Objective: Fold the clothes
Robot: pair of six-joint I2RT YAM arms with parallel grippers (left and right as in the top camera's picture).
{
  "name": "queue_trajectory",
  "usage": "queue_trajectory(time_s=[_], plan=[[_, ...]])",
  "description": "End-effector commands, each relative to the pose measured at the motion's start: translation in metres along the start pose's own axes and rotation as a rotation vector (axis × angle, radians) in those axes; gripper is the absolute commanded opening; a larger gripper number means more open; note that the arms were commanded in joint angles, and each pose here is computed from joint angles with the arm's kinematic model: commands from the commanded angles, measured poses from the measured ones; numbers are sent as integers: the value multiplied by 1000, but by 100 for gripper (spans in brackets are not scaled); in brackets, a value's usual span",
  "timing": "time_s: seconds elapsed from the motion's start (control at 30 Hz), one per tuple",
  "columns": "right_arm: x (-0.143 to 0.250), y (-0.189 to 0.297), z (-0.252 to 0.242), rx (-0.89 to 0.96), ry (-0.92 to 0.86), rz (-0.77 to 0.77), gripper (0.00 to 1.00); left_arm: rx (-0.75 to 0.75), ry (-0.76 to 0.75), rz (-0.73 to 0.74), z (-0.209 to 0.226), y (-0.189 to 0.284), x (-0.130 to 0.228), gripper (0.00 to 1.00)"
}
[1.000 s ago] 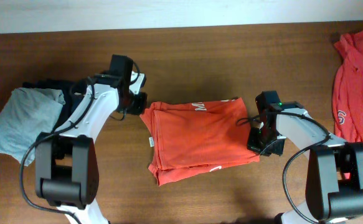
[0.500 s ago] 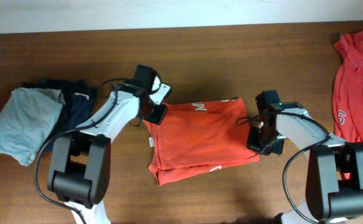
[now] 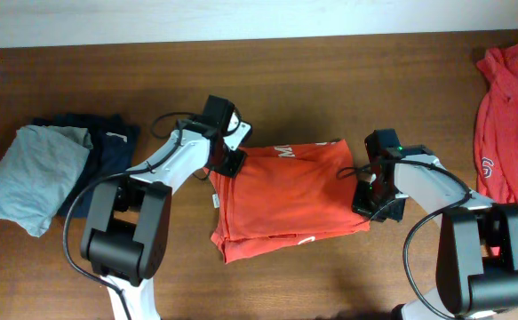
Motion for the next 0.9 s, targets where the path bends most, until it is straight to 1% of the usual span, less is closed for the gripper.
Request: queue_trajectory(time_s=[0.0, 0.07, 0.17, 0.23, 0.33, 0.43, 0.53, 0.6, 0.7, 0.77, 0.87], plan=[[1, 2, 0, -4, -3, -5, 4, -274, 158, 127, 45, -31, 25, 0], [1, 2, 0, -4, -3, -3, 4, -280, 210, 141, 57, -26, 26, 0], [2, 2, 0, -3, -3, 0, 4, -241, 260, 133, 68, -14, 22, 2], [2, 2, 0, -2, -3, 1, 4, -168, 280, 102, 69, 0, 11, 12], [1, 2, 2, -31, 13, -6, 4, -92, 259, 44, 65, 23, -5, 19], [-7, 14, 17, -199, 218, -79, 4, -79, 230, 0, 60, 44, -15, 26], [-13, 38, 28, -332, 336, -182, 5, -79, 226, -29, 57, 66, -21, 31], [-17, 51, 32, -370, 360, -232, 5, -73, 224, -52, 55, 80, -23, 33], [-20, 57, 36, -406, 373, -262, 5, -2, 218, -82, 48, 93, -24, 33], [-21, 56, 38, -411, 383, -266, 4, 9, 215, -79, 46, 92, -24, 33], [-20, 57, 47, -430, 455, -286, 5, 25, 186, -49, 42, 81, -21, 32]])
Point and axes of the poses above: each gripper's point midway between its finger pads, its own y axis back along the fingers, its own z axis along the line the jaws close on, x = y × z, the point moved 10 cm from there along y, back along the fingers, and after that the axes turned 6 degrees about y, right-handed, at the moved point
